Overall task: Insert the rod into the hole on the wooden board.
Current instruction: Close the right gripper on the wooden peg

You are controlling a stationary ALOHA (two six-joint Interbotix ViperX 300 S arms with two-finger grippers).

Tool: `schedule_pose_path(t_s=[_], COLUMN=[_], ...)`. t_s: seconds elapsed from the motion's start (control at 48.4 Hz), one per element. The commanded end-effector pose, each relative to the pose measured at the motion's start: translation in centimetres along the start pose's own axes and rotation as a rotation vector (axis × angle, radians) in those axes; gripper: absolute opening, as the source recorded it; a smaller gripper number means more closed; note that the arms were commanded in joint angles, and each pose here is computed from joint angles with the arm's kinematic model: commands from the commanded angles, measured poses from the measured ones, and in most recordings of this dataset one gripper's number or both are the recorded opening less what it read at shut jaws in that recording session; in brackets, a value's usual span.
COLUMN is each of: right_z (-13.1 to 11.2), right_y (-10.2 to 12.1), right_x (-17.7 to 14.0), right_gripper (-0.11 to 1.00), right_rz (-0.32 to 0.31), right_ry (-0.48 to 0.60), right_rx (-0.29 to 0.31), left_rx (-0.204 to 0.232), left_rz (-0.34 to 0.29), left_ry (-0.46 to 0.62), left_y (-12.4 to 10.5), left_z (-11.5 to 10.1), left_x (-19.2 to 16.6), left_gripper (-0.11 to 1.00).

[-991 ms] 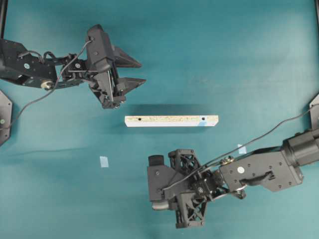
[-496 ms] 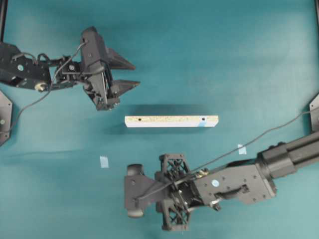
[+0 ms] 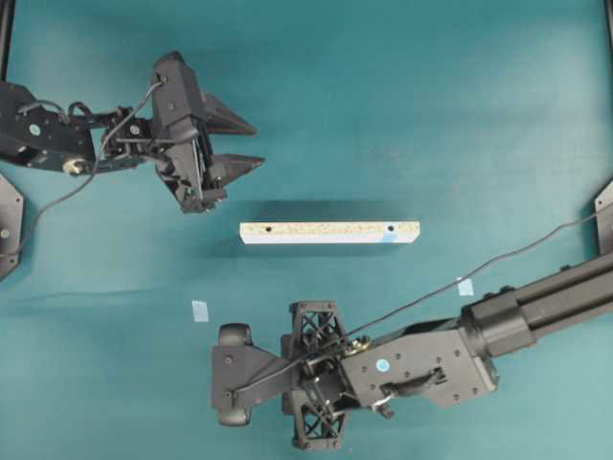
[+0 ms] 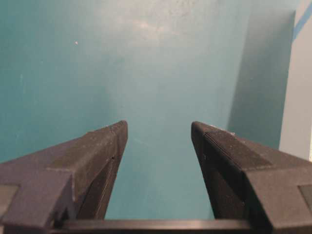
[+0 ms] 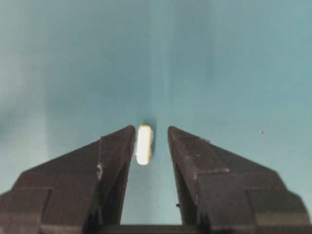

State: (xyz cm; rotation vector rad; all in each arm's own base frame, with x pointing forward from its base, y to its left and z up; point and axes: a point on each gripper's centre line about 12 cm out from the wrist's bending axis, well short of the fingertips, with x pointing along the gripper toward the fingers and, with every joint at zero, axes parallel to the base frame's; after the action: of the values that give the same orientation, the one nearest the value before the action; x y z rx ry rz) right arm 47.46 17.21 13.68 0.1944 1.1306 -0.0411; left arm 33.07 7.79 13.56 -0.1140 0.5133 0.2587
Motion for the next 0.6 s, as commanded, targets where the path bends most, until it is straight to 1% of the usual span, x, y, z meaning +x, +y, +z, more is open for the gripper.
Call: schedule_pose_path(t_s=[0.0,0.351,0.578], right_z=[1.04,0.81,0.98], right_y=[0.81,0.85,1.02], right_x=[-1.56,-0.84,-1.05], right_gripper=[0.43,0.43,0.43], right_rz=[0.015,0.012,0.016], right_ry=[-0.029,-0.011,-0.002], right_rx=[-0.006,0.001,0.012], left_rx=[0.008,0.008,0.008], left_rz=[-0.006,-0.006,-0.006], left_ry=[-0.026,-0.021,-0.021], left_y=[-0.17,-0.18,-0.18], left_z=[0.91,0.98,0.98], left_x=[-0.34,-0.29,-0.29], left_gripper=[0.74,0.74,0.74])
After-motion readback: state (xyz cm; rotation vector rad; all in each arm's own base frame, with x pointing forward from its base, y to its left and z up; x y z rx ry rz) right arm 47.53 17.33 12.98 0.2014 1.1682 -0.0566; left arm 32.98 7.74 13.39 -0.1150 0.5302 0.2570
